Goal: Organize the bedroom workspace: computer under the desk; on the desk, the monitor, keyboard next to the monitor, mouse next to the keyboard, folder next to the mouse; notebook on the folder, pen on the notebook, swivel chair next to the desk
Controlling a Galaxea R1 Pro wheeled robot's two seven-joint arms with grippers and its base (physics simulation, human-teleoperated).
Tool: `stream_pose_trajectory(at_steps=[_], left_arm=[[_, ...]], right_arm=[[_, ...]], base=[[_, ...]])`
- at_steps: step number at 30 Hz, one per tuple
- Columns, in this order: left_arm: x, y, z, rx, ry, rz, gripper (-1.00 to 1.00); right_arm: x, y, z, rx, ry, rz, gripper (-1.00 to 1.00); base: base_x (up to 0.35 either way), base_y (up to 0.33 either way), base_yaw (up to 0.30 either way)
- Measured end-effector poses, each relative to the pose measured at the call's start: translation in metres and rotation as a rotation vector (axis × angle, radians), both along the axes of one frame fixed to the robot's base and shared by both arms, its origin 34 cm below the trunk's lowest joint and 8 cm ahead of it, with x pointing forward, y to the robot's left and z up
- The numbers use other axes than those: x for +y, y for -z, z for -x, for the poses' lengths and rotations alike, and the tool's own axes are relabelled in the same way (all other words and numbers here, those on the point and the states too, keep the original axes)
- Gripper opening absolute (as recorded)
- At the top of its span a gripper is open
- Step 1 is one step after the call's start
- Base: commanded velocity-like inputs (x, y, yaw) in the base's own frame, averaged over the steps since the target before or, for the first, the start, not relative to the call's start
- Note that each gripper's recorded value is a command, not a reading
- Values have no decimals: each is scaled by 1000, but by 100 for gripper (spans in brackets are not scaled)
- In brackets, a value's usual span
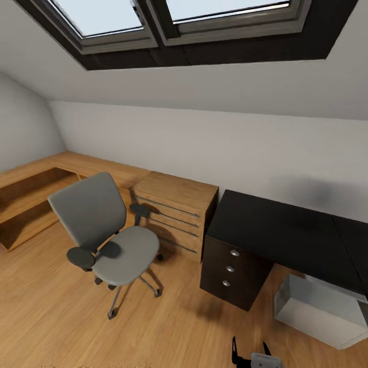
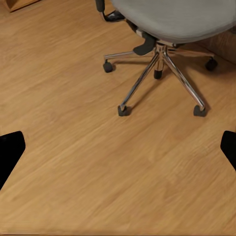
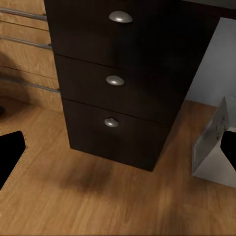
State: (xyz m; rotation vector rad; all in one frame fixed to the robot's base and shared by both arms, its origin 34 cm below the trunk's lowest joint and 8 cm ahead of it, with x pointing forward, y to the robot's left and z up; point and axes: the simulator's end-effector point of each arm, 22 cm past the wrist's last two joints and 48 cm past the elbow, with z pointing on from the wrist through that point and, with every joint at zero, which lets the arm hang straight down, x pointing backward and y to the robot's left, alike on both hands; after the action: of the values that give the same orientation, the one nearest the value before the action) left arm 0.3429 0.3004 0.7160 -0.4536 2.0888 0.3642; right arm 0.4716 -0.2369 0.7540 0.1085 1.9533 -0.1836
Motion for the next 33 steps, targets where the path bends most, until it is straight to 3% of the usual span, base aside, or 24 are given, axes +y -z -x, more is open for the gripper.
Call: stream_pose_trajectory(at_steps=[33], left_arm=[[3,-1,-1,-4,0,-4,100]], right_arm=[[-4,-2,0,-5,21,2,100]], base=[[0,0,281]])
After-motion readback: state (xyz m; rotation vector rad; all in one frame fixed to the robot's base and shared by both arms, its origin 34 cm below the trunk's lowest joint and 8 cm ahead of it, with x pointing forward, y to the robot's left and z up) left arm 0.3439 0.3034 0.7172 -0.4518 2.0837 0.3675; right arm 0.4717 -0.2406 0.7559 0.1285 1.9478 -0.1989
